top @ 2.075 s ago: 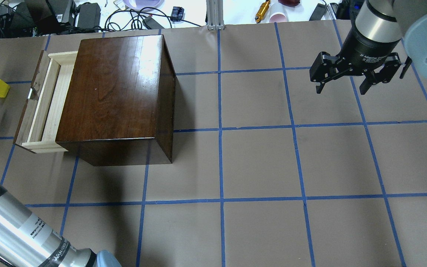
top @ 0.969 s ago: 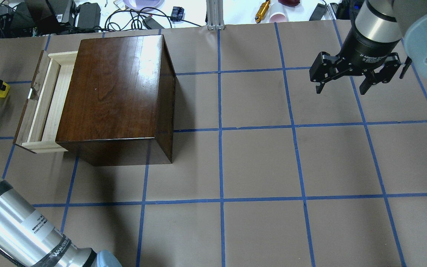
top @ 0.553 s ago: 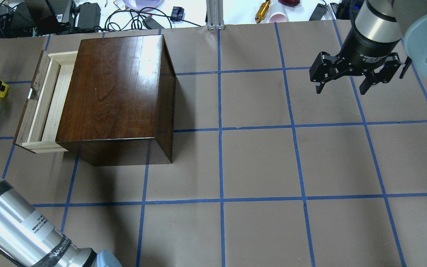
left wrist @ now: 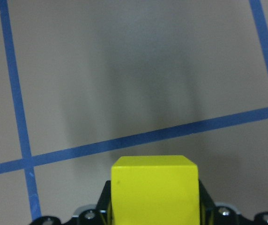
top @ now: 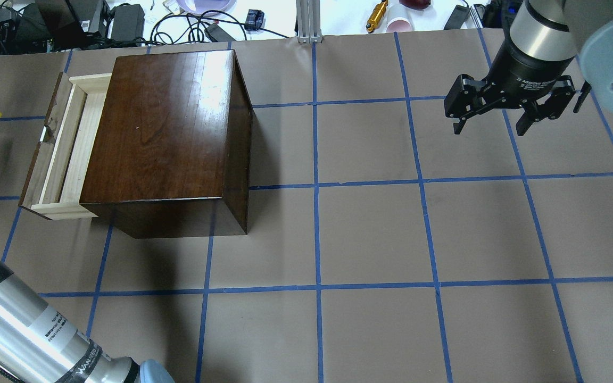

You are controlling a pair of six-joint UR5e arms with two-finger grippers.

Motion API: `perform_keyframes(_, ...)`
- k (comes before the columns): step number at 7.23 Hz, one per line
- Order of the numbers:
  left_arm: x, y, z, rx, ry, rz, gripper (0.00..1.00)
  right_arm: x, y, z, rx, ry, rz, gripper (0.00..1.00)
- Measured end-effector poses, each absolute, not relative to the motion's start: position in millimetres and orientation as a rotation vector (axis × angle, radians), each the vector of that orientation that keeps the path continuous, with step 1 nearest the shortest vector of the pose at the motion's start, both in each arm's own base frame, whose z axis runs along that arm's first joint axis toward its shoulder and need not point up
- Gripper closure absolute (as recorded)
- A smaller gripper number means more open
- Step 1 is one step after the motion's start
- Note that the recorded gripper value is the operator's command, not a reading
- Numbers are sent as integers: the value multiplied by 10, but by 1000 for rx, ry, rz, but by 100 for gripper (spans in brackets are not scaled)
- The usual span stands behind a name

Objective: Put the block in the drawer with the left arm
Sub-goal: 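Lift the yellow cube and carry it over the open drawer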

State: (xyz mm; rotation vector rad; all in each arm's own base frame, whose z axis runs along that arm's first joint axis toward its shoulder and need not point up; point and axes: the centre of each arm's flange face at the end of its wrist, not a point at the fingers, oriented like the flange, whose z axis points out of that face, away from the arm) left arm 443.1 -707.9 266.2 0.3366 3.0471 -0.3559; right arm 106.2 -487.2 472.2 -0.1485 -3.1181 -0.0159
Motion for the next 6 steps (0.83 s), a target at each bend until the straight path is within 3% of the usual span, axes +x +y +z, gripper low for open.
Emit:
perform_keyframes(3,3656,-6956,3785,370,3104,-277,100,1062,-4871,4720,-148,-3118,-17,0)
perform_keyframes(6,2682,-6760,4500,220,3202,-165,100,1064,-4872,4720,-149,-3119,-16,0)
